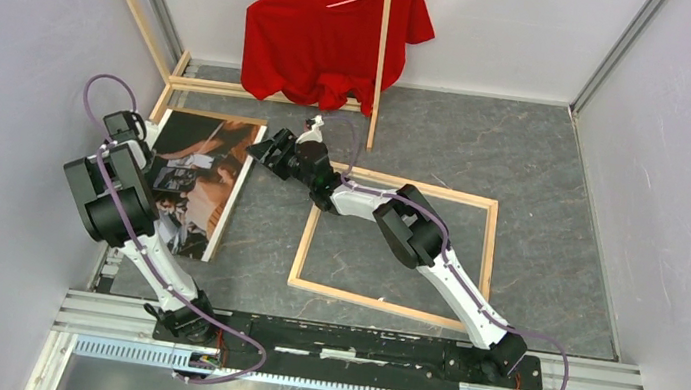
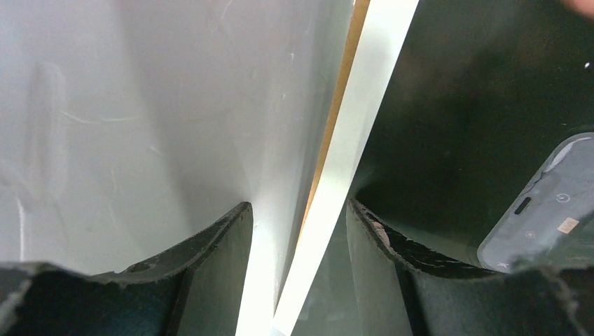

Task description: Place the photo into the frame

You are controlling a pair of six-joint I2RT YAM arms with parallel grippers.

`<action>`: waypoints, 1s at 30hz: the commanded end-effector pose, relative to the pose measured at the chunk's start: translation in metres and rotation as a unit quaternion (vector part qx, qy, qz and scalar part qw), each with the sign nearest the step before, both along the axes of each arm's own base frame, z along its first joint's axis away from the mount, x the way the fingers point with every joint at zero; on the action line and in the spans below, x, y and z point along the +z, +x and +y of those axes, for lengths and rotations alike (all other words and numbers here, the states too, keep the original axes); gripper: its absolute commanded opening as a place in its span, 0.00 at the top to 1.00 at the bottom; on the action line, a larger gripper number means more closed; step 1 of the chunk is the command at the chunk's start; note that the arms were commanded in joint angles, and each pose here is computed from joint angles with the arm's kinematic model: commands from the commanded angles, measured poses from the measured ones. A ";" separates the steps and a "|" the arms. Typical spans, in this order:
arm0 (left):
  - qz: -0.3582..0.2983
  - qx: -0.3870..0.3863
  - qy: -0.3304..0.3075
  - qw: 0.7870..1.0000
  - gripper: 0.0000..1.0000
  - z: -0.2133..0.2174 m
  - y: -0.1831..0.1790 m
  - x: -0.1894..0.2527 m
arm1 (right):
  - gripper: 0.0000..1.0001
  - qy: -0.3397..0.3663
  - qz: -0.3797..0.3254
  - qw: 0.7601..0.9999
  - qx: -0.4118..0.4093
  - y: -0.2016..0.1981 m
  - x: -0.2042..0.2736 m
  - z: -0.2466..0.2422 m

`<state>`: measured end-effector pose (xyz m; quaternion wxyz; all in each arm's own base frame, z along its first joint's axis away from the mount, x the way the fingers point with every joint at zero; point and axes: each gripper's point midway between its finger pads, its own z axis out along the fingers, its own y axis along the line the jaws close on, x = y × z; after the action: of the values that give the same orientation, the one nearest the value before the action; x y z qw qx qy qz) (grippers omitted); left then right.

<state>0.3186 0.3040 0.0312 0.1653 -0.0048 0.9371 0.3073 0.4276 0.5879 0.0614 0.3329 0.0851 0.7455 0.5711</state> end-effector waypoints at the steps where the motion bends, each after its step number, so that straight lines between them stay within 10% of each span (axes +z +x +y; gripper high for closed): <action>1: 0.031 0.004 0.019 0.999 0.40 0.014 -0.016 -0.015 | 0.22 -0.045 0.055 0.997 0.009 -0.016 -0.060 -0.005; 16: 0.039 -0.017 0.004 0.999 0.43 0.002 -0.019 -0.020 | 0.57 0.010 0.031 0.999 0.005 -0.008 -0.041 0.003; 30: 0.040 -0.040 -0.011 0.998 0.44 -0.008 -0.016 -0.019 | 0.39 0.041 0.022 0.999 0.014 -0.012 -0.025 0.019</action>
<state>0.3171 0.3009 0.0240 0.1627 0.0283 0.9366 0.3090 0.4205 0.6001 0.0614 0.3157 0.0954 0.7175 0.6136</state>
